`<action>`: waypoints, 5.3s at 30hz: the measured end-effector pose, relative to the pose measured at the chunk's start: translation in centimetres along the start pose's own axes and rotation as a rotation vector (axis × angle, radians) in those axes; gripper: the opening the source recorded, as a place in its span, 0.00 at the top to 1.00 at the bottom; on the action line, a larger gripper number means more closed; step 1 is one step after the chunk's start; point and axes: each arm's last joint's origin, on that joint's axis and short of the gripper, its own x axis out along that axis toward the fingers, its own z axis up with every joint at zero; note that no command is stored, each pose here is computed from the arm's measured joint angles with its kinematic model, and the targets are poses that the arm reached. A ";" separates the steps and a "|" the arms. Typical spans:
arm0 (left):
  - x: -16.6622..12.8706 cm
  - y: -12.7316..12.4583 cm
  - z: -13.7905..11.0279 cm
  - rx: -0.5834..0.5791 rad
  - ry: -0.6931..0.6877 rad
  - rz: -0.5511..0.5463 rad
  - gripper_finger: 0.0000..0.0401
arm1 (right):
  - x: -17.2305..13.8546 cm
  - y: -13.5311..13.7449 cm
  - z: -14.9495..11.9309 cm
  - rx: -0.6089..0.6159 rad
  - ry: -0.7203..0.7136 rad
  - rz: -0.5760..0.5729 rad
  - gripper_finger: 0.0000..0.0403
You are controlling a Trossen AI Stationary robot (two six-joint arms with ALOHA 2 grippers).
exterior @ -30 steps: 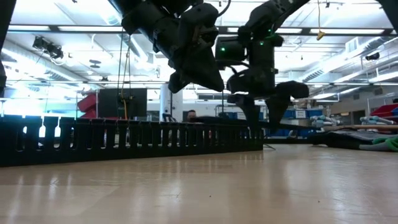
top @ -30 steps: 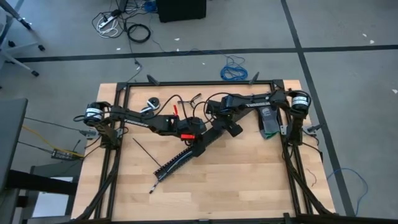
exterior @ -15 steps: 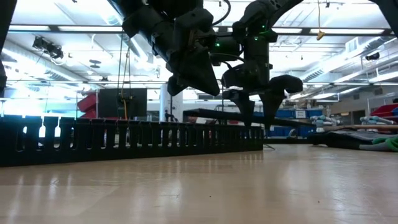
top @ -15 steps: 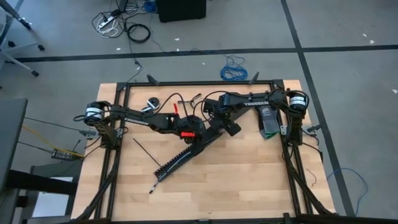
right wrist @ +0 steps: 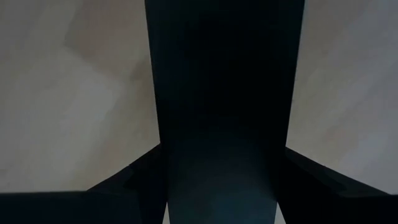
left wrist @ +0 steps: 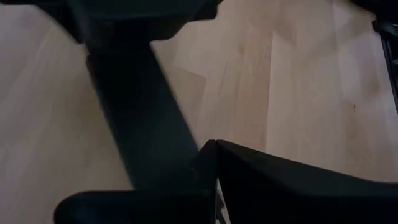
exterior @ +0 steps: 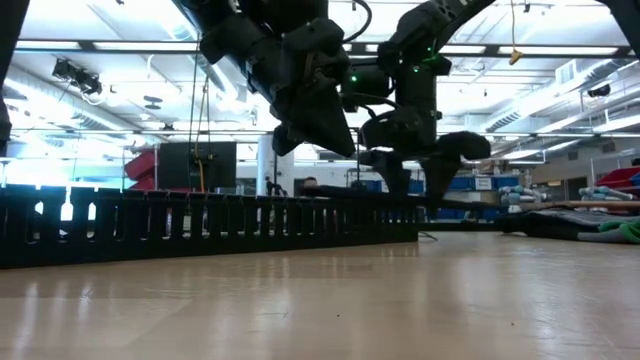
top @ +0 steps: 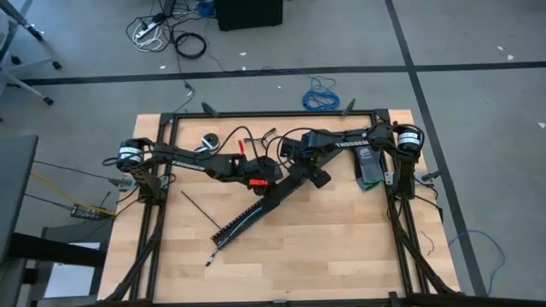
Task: Ziptie cables
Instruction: Insert the black cover of the black cable duct
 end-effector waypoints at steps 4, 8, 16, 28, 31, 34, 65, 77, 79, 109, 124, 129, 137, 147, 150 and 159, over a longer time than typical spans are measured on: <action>0.6 0.0 -0.1 -0.003 -0.001 -0.020 1.00 | 0.0 -0.1 -0.2 0.005 0.012 -0.010 0.43; 0.6 0.2 -0.1 -0.007 0.001 -0.021 1.00 | 0.0 -0.2 -0.2 0.006 0.010 -0.014 0.43; 1.1 0.3 -0.1 -0.005 0.003 -0.043 1.00 | 0.0 -0.3 -0.2 -0.012 0.003 -0.015 0.43; 2.2 0.8 -0.1 -0.004 -0.008 -0.073 1.00 | 0.0 -0.3 -0.3 -0.017 -0.001 -0.006 0.43; 1.9 0.9 -0.1 -0.003 -0.014 -0.046 1.00 | 0.0 -0.3 -0.4 -0.026 0.004 0.001 0.43; 1.3 0.8 -0.2 0.013 0.004 0.001 1.00 | 0.0 -0.4 -0.5 -0.024 0.005 0.001 0.43; 1.1 1.1 -1.3 0.031 0.058 0.052 1.00 | -0.3 -1.0 -1.1 -0.031 -0.021 -0.007 0.43; 1.1 1.1 -1.3 0.034 0.049 0.045 1.00 | -0.3 -1.0 -1.2 -0.056 -0.027 0.008 0.43; 1.1 1.1 -1.3 0.036 0.048 0.045 1.00 | -0.3 -0.9 -1.2 -0.056 -0.028 0.009 0.43; 2.8 1.5 -2.0 0.007 0.071 0.020 1.00 | -0.3 -1.1 -1.1 -0.029 -0.021 -0.015 0.43; 2.9 1.5 -2.0 0.007 0.073 0.026 1.00 | -0.3 -1.1 -1.1 -0.016 -0.005 -0.028 0.43; 2.9 1.5 -2.0 0.004 0.074 0.026 1.00 | -0.3 -1.1 -1.1 -0.016 -0.004 -0.028 0.43; 3.3 1.8 -2.8 -0.049 0.040 -0.010 1.00 | -0.3 -1.1 -1.1 -0.016 -0.009 -0.021 0.43; 3.8 2.0 -4.5 -0.170 -0.044 -0.078 1.00 | -0.3 -1.1 -1.2 -0.023 -0.020 -0.011 0.43; 3.8 2.0 -4.5 -0.159 -0.044 -0.078 1.00 | -0.3 -1.2 -1.3 -0.022 -0.025 -0.008 0.43; 3.8 2.0 -4.5 -0.154 -0.044 -0.077 1.00 | -0.3 -1.3 -1.4 -0.019 -0.030 -0.002 0.43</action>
